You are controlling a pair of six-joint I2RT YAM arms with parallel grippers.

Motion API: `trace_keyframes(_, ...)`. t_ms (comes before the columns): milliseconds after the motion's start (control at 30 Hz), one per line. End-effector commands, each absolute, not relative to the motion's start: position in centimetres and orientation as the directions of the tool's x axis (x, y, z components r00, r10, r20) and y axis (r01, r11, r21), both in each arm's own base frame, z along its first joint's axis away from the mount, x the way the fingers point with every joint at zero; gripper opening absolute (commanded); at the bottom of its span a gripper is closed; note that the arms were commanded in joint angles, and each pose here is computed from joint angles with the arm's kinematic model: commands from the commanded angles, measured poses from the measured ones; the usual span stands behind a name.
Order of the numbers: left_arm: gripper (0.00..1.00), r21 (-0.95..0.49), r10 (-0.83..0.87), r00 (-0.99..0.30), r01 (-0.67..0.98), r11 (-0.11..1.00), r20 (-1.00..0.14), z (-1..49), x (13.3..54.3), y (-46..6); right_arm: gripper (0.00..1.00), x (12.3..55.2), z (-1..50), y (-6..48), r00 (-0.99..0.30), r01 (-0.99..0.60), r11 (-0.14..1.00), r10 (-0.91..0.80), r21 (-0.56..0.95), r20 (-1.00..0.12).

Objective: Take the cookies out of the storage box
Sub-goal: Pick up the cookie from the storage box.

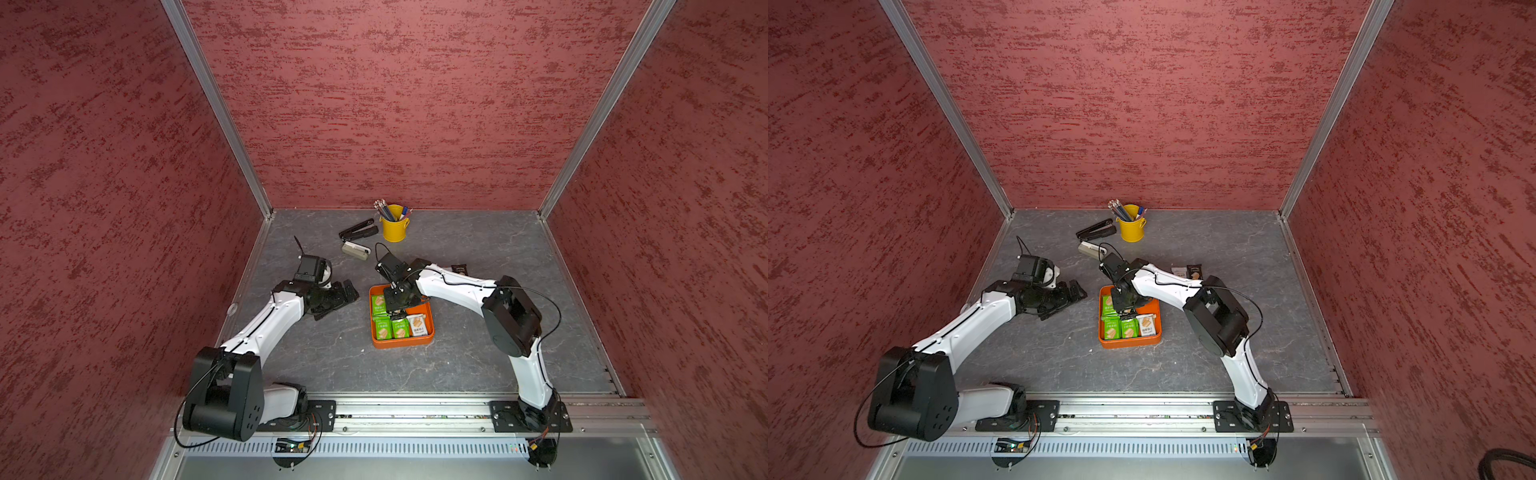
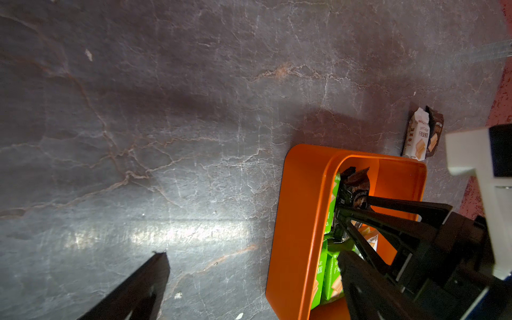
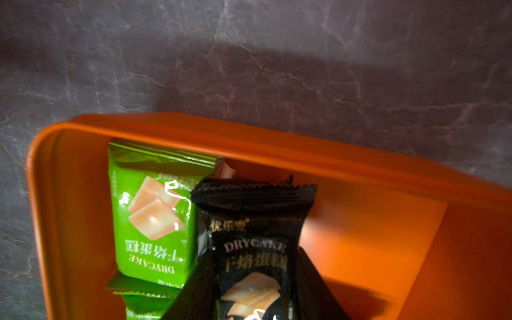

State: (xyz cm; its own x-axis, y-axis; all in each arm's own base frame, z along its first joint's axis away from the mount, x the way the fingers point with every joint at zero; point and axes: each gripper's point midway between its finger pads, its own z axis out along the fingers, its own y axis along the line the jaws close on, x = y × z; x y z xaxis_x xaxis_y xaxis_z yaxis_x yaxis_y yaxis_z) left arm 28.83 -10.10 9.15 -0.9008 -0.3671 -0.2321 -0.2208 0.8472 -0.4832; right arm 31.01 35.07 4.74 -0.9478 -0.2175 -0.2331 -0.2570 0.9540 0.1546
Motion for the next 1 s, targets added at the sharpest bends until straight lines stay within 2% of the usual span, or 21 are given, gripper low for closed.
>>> trace_keyframes(0,1.0,-0.482,-0.367,-0.891,-0.206,0.852,-0.267,9.7,29.2,-9.7,0.36,31.4,5.7,35.1,-0.94,-0.259,0.957,-0.219,0.133,-0.261)
trace_keyframes(400,1.0,-0.527,-0.391,-0.893,-0.227,0.819,-0.222,9.6,29.8,-10.8,0.35,30.7,10.5,34.3,-0.92,-0.269,0.946,-0.196,0.184,-0.338)
trace_keyframes(700,1.0,-0.516,-0.325,-0.912,-0.158,0.842,-0.251,10.7,31.4,-14.1,0.35,31.6,13.1,30.3,-0.9,-0.244,0.964,-0.185,0.107,-0.394)
trace_keyframes(967,1.0,-0.509,-0.292,-0.924,-0.132,0.851,-0.248,10.8,32.5,-16.6,0.35,34.4,14.2,24.6,-0.893,-0.199,0.98,-0.178,0.008,-0.414)
